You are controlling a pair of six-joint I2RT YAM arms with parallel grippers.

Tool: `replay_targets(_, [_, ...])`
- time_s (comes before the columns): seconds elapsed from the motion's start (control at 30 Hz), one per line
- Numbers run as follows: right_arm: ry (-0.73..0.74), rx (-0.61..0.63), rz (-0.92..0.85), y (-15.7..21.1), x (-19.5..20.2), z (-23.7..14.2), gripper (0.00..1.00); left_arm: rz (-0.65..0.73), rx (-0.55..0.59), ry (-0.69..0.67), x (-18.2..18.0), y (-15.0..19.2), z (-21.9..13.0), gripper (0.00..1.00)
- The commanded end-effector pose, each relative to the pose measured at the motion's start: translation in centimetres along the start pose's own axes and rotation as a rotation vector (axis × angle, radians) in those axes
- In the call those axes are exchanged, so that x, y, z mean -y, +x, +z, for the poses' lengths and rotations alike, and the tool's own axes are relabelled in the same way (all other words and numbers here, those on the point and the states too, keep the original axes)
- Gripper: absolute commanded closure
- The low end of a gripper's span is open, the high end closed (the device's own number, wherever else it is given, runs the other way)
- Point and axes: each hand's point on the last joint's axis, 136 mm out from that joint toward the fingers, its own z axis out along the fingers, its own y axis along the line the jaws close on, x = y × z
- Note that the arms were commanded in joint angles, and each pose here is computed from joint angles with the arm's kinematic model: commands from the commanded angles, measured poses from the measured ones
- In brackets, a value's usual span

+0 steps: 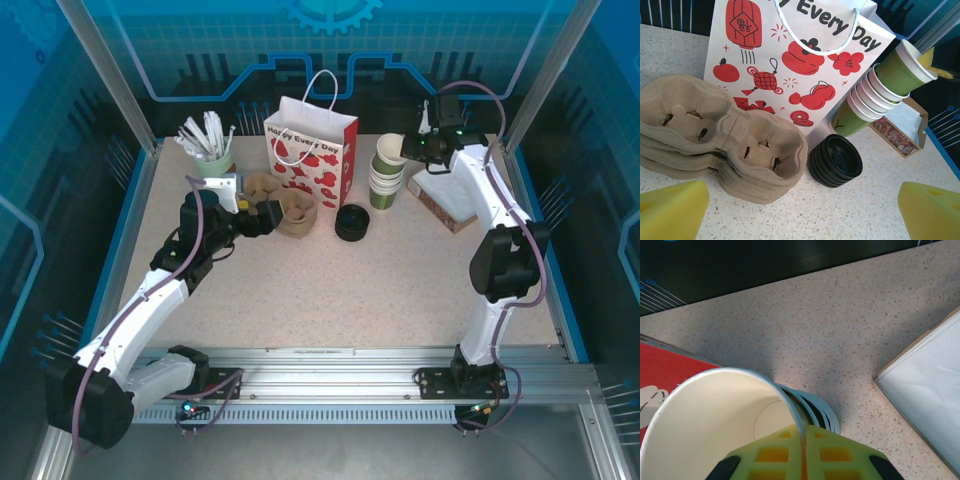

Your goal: Pack the takeout coffee

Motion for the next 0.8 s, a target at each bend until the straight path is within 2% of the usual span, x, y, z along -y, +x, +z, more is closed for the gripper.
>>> replay_targets(0.0, [-0.005, 0.087, -0.043, -2.4, -1.2, -4.8, 0.91, 0.020, -0.014, 0.024, 0.6, 0.4, -0.2, 0.02])
replay_targets(0.17, [-0.046, 0.149, -0.071, -3.5, -2.4, -9.1, 0.90, 0.004, -0.031, 0.049, 1.2, 0.6, -0.5, 0.01])
replay_targets(0.33, [-0.115, 0.167, -0.127, -1.6, -4.8, -12.9, 0.91, -0.088, -0.100, 0.105, 2.3, 1.8, -1.2, 0.01])
replay_targets(0.5, [-0.180, 0.111, -0.260, 5.1, -8.0, -14.6, 0.90, -0.130, -0.154, 0.131, 2.7, 3.5, -2.5, 0.01])
replay_targets(0.63, [-0.249, 0.016, -0.419, 12.5, -11.0, -13.9, 0.89, -0.119, -0.165, 0.070, 1.5, 4.6, -3.8, 0.01])
replay_targets(0.77, [-0.316, -0.067, -0.505, 19.0, -13.2, -12.4, 0.89, -0.108, -0.160, -0.004, 0.0, 5.4, -4.7, 0.01])
